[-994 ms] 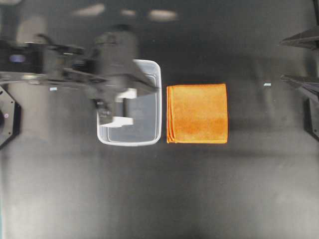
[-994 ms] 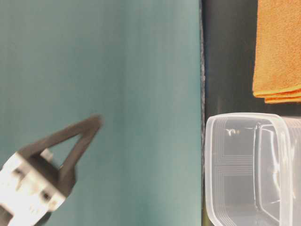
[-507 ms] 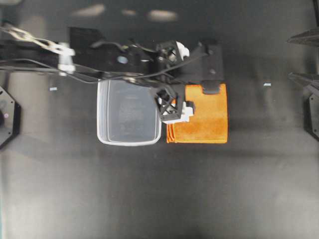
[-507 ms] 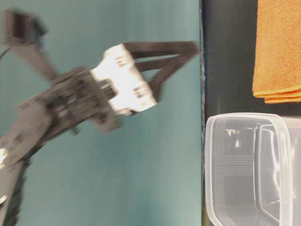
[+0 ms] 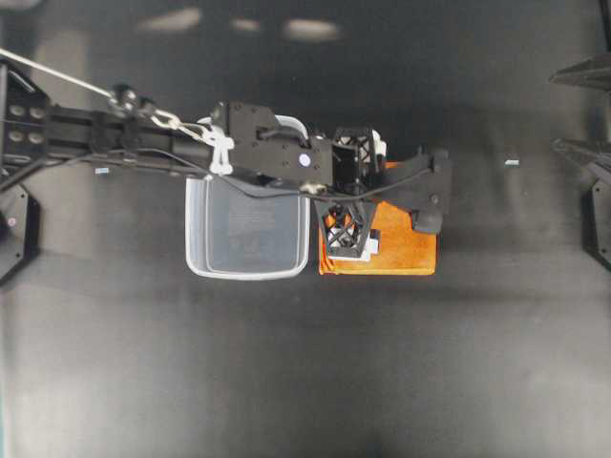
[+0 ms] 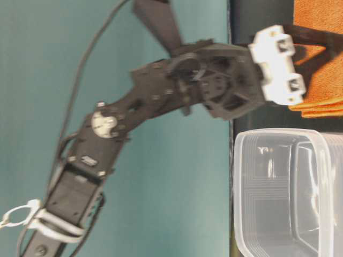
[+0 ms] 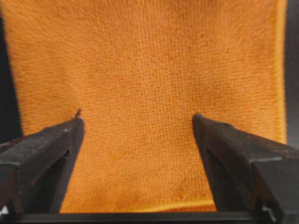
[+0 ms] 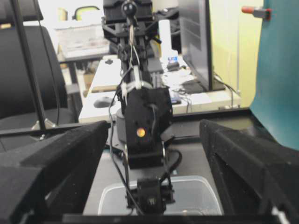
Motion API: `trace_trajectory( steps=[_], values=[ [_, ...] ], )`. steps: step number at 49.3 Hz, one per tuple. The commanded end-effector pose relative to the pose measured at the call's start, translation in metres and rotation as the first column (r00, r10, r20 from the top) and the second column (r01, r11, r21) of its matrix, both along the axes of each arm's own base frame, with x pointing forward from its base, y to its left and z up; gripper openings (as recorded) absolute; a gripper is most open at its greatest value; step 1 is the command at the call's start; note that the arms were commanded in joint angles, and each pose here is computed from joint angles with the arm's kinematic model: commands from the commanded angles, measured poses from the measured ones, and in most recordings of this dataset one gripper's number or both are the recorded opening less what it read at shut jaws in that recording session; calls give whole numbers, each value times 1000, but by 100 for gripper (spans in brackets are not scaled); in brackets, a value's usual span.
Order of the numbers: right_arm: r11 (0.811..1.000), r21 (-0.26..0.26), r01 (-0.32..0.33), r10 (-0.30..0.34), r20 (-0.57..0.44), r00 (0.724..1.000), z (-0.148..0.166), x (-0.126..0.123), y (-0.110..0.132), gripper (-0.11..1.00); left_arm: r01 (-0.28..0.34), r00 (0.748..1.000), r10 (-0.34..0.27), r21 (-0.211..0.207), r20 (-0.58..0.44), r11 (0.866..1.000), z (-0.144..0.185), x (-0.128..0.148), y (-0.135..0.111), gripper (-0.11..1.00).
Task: Place the orange towel into the container with the left arm.
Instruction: 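Lower the left gripper onto the orange towel's near edge and close, then lift the towel with the left gripper and carry it left over the container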
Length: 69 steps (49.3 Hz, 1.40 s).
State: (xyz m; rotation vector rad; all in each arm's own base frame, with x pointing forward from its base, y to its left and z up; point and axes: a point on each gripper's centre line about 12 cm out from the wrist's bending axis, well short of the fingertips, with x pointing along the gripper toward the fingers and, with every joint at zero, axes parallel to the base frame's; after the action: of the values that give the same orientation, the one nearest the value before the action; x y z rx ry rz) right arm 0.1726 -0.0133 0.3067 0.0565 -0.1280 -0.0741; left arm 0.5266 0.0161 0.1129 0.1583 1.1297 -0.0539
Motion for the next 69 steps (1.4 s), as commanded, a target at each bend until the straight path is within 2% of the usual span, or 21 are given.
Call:
trace_trajectory(
  steps=[1, 12, 16, 21, 27, 31, 40, 46, 50, 56, 61, 69],
  values=[
    [1000, 4, 2, -2, 2, 1000, 2, 2, 0, 77, -1, 1000, 1, 4, 14, 1000, -1, 4, 3, 90],
    [1000, 4, 2, -2, 3, 1000, 2, 2, 0, 76, -3, 1000, 3, 0, 3, 1000, -9, 5, 0, 87],
    [1000, 4, 2, -2, 2, 1000, 2, 1, 0, 76, 0, 1000, 0, 3, 0, 1000, -8, 4, 1, 80],
    [1000, 5, 0, 0, -1, 1000, 2, 1, 0, 76, 7, 1000, -7, 4, -2, 1000, -4, 4, -1, 57],
    [1000, 5, 1, -1, -10, 1000, 0, 1, 0, 76, 9, 999, -9, 6, 33, 1000, 21, 6, -2, 21],
    [1000, 6, 1, -1, -18, 1000, 0, 1, 0, 76, 7, 997, -7, 8, 81, 1000, 47, 9, -1, 5],
    [1000, 7, 1, -1, -36, 999, -3, 1, 0, 76, 11, 985, -12, 11, 174, 1000, 121, 0, -5, 5],
    [1000, 7, 1, -1, -29, 1000, -2, 0, 0, 76, -2, 986, 0, 11, 165, 1000, 167, -28, -2, 5],
    [1000, 6, 1, -1, -23, 1000, -1, -1, 0, 76, -19, 992, 18, 10, 122, 1000, 187, -52, 4, 5],
    [1000, 6, 0, 0, -21, 1000, 0, -3, 0, 76, -36, 998, 35, 10, 55, 999, 194, -90, 10, 5],
    [1000, 8, 0, 0, -29, 1000, -1, -3, 0, 76, -48, 999, 48, 9, 20, 999, 181, -115, 14, 5],
    [1000, 6, 0, 0, -23, 1000, 0, -4, 0, 76, -51, 997, 51, 9, 50, 999, 163, -144, 15, 5]
  ],
)
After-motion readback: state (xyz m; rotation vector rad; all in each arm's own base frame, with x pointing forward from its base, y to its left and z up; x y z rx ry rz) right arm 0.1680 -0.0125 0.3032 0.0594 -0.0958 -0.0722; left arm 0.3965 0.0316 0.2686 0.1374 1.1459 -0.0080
